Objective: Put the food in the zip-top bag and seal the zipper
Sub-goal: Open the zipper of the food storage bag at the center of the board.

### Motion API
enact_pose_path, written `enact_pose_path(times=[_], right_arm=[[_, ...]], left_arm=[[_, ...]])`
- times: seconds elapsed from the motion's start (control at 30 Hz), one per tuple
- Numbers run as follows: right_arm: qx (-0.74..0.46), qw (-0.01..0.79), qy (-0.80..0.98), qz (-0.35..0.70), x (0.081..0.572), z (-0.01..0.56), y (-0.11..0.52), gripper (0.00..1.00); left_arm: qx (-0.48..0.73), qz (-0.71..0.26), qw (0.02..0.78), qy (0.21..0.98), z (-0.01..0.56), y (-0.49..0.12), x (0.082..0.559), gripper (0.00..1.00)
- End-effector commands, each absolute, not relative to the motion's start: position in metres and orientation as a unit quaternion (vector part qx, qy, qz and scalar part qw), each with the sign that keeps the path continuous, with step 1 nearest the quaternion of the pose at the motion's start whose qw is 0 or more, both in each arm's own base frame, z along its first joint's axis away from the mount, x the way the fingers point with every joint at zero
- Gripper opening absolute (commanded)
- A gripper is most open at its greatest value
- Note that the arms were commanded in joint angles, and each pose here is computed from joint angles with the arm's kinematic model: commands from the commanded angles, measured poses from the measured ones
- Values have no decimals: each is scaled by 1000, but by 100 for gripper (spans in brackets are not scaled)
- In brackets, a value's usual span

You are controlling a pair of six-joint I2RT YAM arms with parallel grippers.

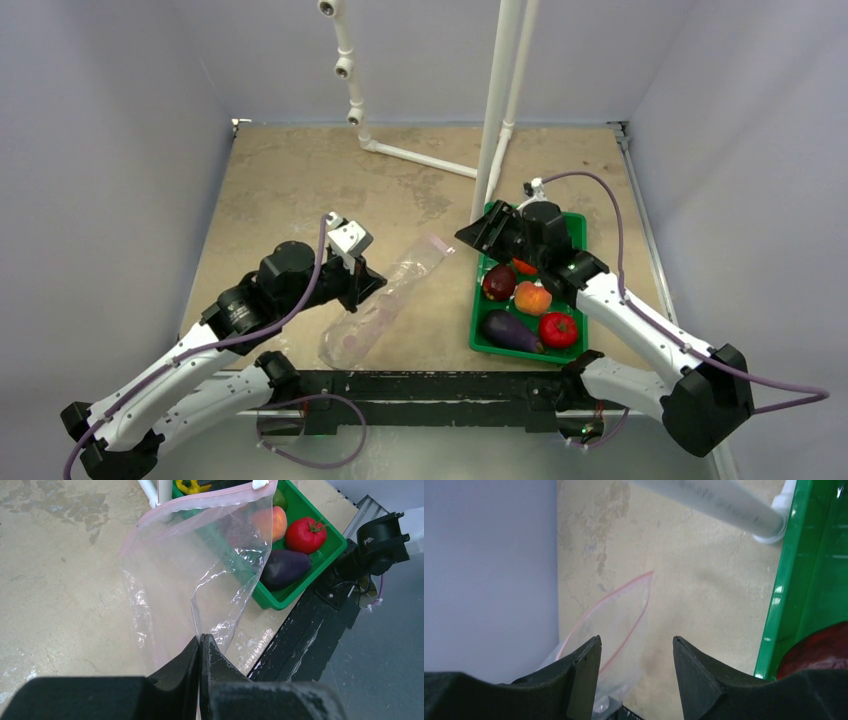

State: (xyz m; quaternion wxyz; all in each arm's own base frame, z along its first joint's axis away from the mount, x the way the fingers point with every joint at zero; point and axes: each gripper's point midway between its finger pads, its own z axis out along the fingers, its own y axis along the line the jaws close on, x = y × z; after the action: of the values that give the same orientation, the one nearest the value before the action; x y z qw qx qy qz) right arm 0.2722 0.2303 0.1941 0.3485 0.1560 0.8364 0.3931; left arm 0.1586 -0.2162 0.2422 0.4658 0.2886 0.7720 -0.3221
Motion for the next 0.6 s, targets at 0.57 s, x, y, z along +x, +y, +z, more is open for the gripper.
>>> enact_pose_path(times=[0.57], right_arm=[[18, 324, 831, 451, 257, 188, 254, 50]], left_arm=[[320, -354, 476, 739, 255, -228, 150, 0]])
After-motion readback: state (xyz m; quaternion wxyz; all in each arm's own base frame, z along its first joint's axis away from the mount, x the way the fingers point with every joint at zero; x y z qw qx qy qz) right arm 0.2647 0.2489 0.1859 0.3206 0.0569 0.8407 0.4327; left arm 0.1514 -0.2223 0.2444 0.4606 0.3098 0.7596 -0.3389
